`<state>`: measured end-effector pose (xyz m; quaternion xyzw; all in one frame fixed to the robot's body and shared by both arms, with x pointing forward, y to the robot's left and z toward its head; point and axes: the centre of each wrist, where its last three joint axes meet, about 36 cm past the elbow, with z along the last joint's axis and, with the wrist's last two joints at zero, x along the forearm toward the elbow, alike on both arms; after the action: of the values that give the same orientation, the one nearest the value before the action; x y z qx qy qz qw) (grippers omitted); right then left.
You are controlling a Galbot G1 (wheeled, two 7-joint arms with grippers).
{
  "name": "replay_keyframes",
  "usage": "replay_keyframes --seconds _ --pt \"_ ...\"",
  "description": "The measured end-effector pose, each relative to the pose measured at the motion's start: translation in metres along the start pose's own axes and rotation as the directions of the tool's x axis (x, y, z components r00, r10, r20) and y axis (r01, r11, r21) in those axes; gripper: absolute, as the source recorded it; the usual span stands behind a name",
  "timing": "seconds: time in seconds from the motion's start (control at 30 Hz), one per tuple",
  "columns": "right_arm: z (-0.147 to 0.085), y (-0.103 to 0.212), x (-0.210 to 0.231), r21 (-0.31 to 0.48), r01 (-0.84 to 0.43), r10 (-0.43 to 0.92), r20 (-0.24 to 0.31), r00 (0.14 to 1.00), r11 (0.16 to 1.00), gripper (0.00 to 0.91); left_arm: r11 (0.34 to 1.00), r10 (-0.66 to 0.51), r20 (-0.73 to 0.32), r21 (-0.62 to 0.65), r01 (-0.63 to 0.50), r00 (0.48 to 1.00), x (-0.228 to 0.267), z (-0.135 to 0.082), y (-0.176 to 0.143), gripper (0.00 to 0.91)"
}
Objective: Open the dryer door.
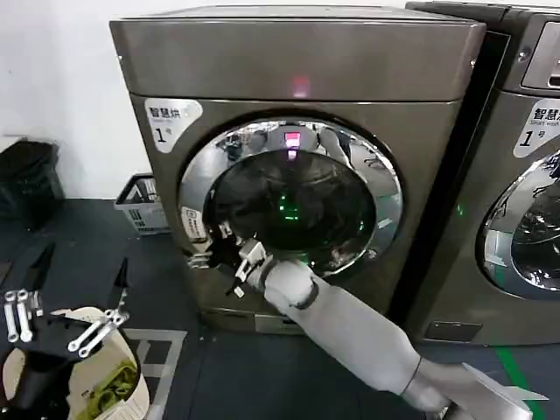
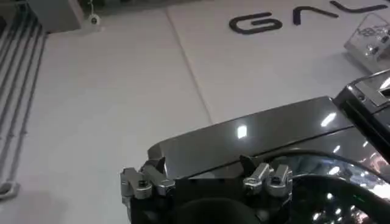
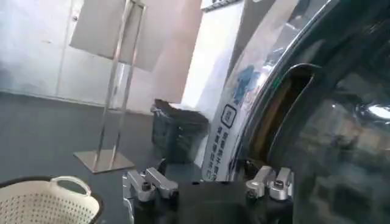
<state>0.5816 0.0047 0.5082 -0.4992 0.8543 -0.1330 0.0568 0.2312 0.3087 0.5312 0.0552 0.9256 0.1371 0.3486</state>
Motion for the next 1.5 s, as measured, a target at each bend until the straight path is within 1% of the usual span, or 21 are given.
replay_keyframes --seconds 0.37,0.7,0.9,1.1,1.2,1.33,1.5 --pt "0.001 -0.009 0.016 -0.015 0.115 -0.115 0.015 0.993 0.993 0.907 1.000 0.002 -0.001 -0.001 -0.002 1.000 0.000 0.000 0.000 0.907" --pt "0.008 -0.014 0.041 -0.015 0.282 -0.281 0.036 0.959 0.959 0.907 1.000 0.006 -0.003 -0.002 -0.006 1.000 0.000 -0.001 0.001 0.907" --pt "0.013 -0.016 0.066 -0.015 0.373 -0.371 0.074 0.926 0.928 0.907 1.000 0.008 -0.007 -0.013 -0.008 1.000 0.000 -0.003 0.003 0.907" --pt "0.012 -0.016 0.087 0.004 0.424 -0.422 0.089 0.902 0.906 0.907 1.000 0.000 -0.015 -0.015 -0.001 1.000 -0.001 -0.001 0.013 0.907" --pt "0.010 -0.012 0.097 0.009 0.450 -0.449 0.098 0.888 0.893 0.907 1.000 -0.011 -0.026 -0.006 0.010 1.000 -0.003 0.002 0.022 0.907" --pt "0.007 -0.007 0.110 0.018 0.482 -0.481 0.107 0.870 0.876 0.907 1.000 -0.002 -0.036 -0.030 0.001 0.999 -0.006 0.006 0.035 0.907" --pt "0.001 -0.006 0.131 0.042 0.521 -0.522 0.116 0.845 0.853 0.907 0.999 0.032 -0.071 -0.037 -0.035 0.997 -0.011 0.019 0.047 0.907"
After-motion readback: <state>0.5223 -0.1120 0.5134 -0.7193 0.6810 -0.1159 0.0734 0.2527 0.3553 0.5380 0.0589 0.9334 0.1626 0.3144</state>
